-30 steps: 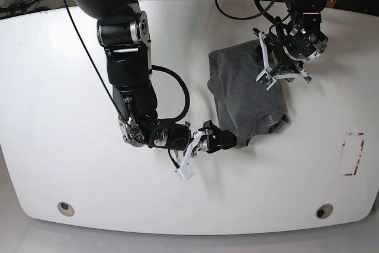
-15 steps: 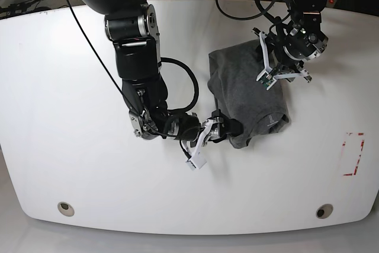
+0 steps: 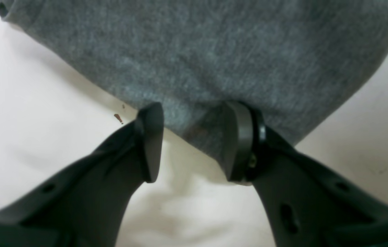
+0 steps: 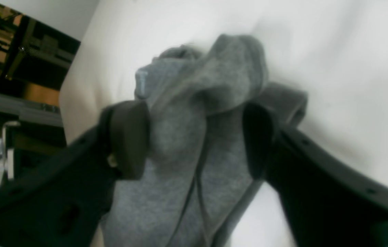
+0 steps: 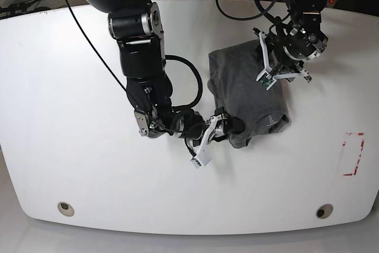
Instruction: Fold the T-shirt properly
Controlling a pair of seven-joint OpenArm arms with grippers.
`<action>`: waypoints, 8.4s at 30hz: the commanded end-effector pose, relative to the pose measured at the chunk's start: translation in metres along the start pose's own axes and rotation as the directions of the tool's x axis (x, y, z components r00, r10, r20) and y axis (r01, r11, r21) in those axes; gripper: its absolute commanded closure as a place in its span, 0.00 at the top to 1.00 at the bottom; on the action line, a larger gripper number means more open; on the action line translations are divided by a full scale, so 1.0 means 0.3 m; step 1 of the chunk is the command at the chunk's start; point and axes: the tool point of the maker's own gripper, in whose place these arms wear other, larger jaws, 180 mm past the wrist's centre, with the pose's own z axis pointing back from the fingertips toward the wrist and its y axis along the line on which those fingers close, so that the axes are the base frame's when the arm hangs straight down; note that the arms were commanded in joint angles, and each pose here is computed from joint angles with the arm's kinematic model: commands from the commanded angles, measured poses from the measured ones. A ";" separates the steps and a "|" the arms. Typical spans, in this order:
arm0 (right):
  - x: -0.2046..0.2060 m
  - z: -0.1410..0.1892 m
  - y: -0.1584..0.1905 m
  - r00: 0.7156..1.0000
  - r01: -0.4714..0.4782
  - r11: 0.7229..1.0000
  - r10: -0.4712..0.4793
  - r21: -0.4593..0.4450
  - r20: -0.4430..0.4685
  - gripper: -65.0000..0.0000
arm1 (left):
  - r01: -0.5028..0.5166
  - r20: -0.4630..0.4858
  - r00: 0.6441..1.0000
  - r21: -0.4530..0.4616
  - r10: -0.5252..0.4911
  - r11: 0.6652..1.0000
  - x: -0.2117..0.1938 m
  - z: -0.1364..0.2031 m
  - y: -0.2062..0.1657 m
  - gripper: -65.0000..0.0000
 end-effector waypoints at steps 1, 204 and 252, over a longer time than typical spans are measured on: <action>0.110 0.003 0.037 0.996 -0.037 0.999 0.035 0.026 0.085 0.41 | 0.006 0.029 1.000 0.015 -0.006 1.000 0.028 0.013 0.016 0.40; 0.078 0.639 -0.311 0.945 -0.263 0.879 0.317 -0.398 0.075 0.54 | -0.068 -0.050 0.993 0.498 0.106 0.865 -0.514 0.205 1.014 0.74; -0.457 1.037 -0.363 0.895 -0.133 0.675 0.396 -0.726 0.205 0.44 | -0.409 0.558 0.795 0.207 0.236 0.889 -0.077 0.131 0.039 0.73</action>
